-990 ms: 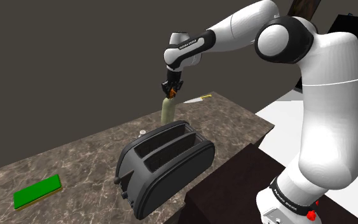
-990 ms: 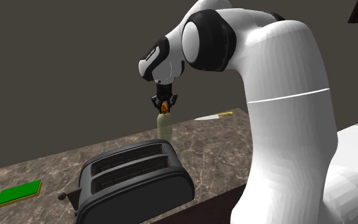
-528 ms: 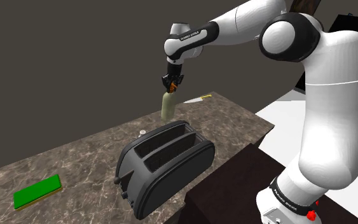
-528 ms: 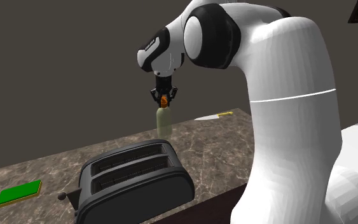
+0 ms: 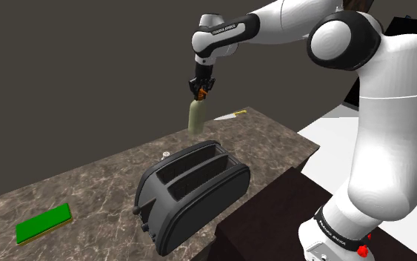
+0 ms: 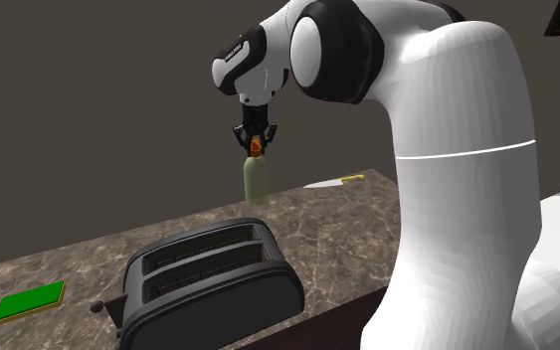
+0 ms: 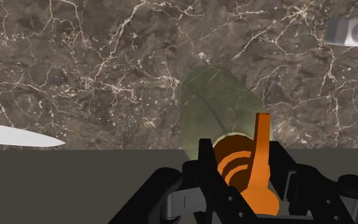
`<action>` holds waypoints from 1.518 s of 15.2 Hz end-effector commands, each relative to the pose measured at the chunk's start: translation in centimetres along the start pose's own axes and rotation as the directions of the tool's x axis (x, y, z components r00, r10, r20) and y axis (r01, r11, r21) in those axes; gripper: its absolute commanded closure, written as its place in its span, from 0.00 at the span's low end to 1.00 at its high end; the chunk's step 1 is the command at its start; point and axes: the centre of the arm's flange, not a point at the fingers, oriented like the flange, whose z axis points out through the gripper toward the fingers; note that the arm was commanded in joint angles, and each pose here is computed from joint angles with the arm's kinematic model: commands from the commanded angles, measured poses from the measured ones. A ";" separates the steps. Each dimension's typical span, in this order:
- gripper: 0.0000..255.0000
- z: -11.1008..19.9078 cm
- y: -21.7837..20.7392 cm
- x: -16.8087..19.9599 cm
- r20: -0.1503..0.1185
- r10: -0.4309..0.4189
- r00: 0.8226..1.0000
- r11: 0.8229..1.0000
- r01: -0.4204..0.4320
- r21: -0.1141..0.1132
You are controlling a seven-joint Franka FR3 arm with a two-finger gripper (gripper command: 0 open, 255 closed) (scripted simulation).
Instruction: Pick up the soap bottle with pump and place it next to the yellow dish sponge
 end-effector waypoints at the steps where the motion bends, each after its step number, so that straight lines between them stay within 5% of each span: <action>1: 1.00 -1.1 0.1 -0.1 0.000 0.000 1.000 1.000 0.000 0.000; 23: 1.00 -12.7 -0.2 0.3 0.000 0.000 1.000 1.000 0.000 0.000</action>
